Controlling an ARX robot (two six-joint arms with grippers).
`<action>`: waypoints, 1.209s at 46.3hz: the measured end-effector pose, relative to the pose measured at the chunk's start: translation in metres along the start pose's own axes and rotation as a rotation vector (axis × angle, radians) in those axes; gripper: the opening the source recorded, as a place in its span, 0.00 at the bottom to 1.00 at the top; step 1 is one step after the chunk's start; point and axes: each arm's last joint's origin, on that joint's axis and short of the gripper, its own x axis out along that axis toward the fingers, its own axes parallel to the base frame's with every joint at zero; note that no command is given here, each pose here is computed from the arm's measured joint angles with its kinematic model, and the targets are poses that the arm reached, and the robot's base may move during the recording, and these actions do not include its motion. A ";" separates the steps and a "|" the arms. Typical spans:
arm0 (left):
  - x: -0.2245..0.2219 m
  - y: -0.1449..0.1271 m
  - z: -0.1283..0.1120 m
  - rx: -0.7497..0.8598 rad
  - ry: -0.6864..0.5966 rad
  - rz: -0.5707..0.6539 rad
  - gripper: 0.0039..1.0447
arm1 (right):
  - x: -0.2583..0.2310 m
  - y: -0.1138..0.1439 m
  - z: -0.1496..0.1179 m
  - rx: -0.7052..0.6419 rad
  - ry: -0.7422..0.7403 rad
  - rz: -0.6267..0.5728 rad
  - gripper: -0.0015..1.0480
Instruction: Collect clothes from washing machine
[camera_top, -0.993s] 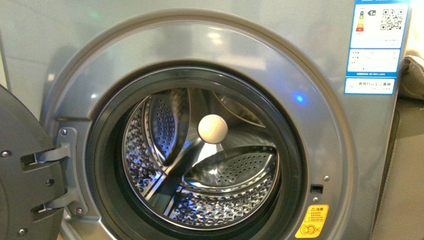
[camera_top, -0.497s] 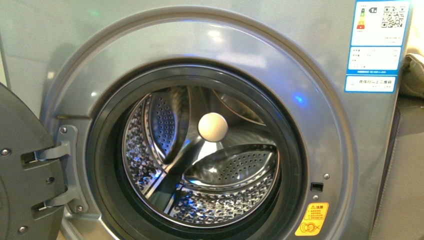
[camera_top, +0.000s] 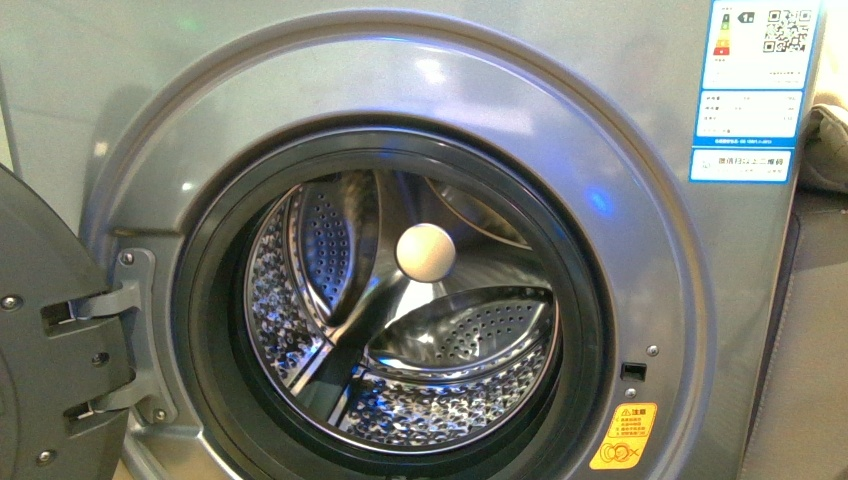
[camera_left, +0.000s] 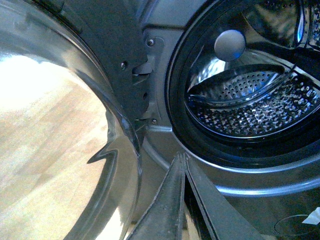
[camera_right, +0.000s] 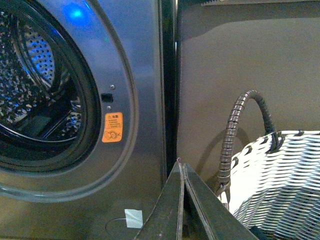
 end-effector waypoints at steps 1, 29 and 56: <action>0.000 0.000 -0.001 0.000 0.000 0.000 0.03 | 0.000 0.000 0.000 0.000 0.000 0.000 0.02; -0.015 0.000 -0.021 0.000 0.000 0.000 0.03 | 0.000 0.000 0.000 0.000 0.000 0.000 0.02; -0.016 0.000 -0.021 0.000 -0.002 0.000 0.27 | 0.000 0.000 0.000 -0.001 0.000 0.000 0.17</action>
